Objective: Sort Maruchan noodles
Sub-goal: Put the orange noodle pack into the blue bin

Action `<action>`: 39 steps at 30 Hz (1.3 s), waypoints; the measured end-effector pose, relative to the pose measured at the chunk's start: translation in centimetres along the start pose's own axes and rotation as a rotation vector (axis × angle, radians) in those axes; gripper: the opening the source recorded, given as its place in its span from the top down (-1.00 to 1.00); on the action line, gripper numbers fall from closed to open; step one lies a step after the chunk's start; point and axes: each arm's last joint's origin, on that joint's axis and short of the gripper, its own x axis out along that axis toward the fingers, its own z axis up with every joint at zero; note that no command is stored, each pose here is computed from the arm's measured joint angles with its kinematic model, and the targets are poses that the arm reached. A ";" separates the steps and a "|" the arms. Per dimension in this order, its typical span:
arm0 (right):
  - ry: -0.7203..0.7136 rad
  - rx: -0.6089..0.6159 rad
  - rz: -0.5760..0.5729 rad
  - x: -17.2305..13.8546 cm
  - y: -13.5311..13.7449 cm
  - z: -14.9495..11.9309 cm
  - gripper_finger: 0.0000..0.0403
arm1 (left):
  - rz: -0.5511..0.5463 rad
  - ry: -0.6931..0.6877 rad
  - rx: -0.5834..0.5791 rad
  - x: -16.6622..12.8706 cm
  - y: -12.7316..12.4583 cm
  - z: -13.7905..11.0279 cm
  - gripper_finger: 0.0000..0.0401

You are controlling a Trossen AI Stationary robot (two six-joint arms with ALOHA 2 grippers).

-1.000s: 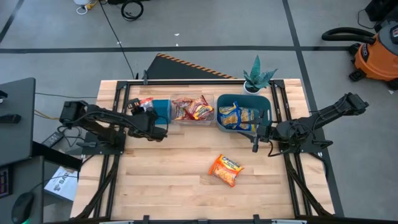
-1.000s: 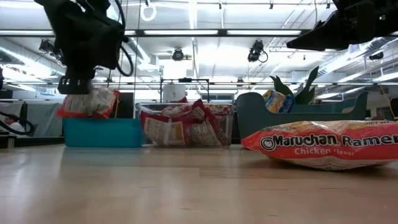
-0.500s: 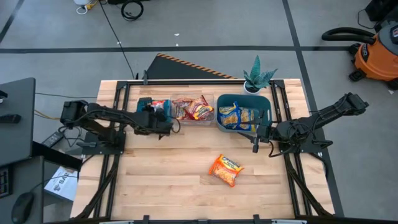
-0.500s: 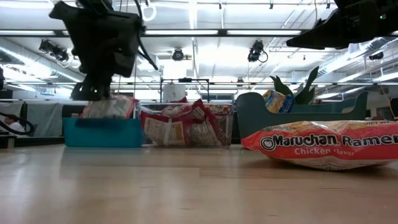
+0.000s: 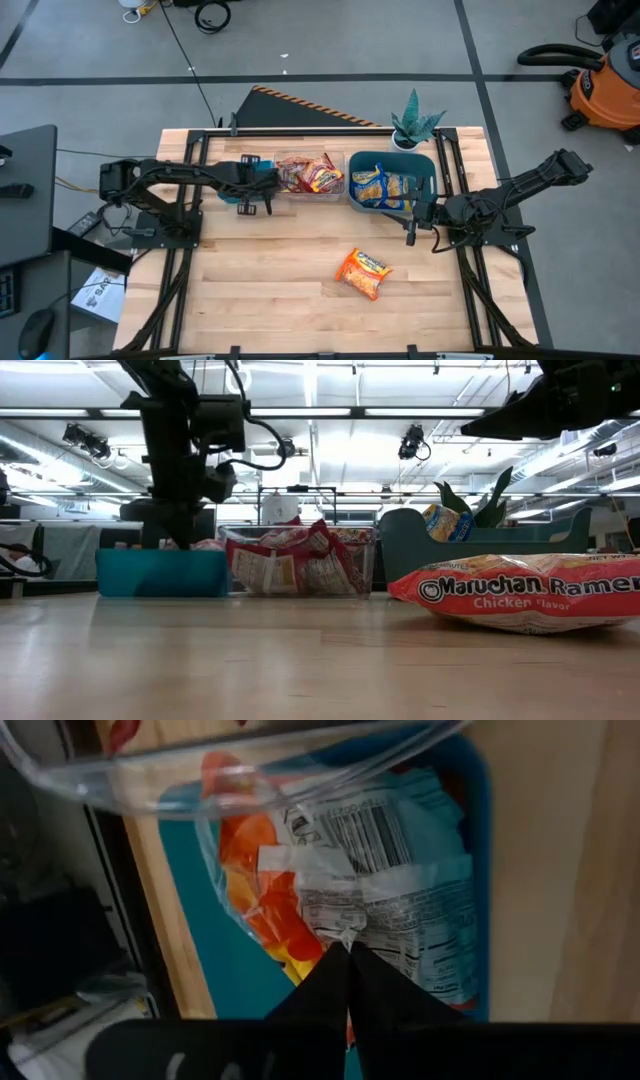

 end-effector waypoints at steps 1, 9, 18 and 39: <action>0.001 -0.001 0.000 0.0 0.0 0.0 0.01 | -0.001 0.003 -0.020 0.1 0.1 -0.1 0.95; 0.006 -0.003 0.002 0.0 0.0 -0.1 0.01 | 0.003 0.016 -0.070 0.3 0.5 -0.3 0.62; 0.006 -0.003 0.001 0.0 0.0 -0.1 0.01 | 0.233 0.065 -0.222 -3.2 1.4 0.7 0.11; -0.001 0.003 -0.005 0.0 0.0 0.0 0.01 | -0.322 -0.912 -0.266 -8.9 -10.3 14.2 0.18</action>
